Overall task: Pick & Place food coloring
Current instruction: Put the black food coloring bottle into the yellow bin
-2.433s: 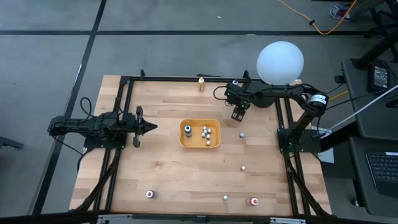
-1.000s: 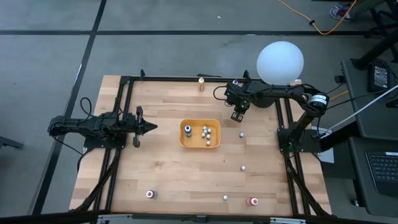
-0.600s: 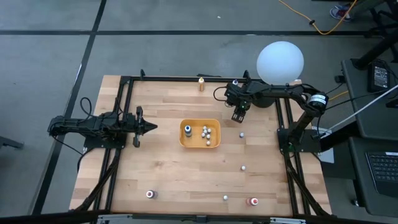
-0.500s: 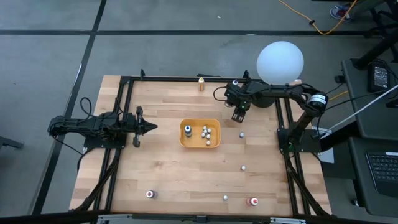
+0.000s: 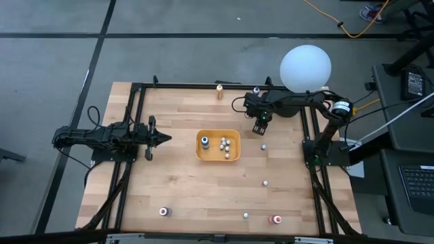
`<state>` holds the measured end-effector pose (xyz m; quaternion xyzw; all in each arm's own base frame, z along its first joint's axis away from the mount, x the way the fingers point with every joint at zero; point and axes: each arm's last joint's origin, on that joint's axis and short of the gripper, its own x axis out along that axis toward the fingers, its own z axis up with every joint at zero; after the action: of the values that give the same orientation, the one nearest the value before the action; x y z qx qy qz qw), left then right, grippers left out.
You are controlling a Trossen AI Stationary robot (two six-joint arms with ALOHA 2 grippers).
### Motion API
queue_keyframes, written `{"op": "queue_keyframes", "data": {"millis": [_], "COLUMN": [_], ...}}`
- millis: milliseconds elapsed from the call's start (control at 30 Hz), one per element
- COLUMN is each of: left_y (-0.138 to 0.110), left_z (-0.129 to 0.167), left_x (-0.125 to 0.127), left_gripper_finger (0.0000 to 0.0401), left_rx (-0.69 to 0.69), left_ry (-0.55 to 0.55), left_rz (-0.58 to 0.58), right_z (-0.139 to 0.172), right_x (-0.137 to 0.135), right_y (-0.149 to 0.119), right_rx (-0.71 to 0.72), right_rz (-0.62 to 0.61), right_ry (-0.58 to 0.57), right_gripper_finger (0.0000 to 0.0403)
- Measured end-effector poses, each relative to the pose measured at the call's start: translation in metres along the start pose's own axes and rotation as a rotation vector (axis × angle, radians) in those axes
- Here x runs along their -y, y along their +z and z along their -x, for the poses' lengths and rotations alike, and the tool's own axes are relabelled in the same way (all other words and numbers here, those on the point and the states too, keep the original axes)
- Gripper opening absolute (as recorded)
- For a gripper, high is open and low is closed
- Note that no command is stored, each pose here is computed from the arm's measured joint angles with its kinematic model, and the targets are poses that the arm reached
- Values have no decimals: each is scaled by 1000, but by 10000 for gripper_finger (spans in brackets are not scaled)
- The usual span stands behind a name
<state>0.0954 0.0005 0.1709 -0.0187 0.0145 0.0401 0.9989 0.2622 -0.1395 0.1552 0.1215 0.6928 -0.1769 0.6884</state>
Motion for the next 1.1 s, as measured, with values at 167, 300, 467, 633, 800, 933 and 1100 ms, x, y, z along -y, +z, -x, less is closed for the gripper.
{"op": "queue_keyframes", "data": {"millis": [167,300,467,633,800,933,1100], "left_y": [0,0,0,0,0,0,0], "left_z": [0,0,0,0,0,0,0], "left_x": [0,0,0,0,0,0,0], "left_gripper_finger": [9,10,7,8,10,7,8], "left_rx": [0,0,0,0,0,0,0], "left_ry": [0,0,0,0,0,0,0], "left_rz": [0,0,0,0,0,0,0], "right_z": [9,16,18,18,18,18,18], "right_x": [1,2,2,2,2,2,2], "right_y": [4,10,9,8,8,7,6], "right_rx": [18,46,31,19,12,8,0], "right_rz": [-1,-3,0,7,26,26,32], "right_ry": [-1,-3,-2,-2,-1,-1,0], "right_gripper_finger": [122,121,121,121,121,121,121]}}
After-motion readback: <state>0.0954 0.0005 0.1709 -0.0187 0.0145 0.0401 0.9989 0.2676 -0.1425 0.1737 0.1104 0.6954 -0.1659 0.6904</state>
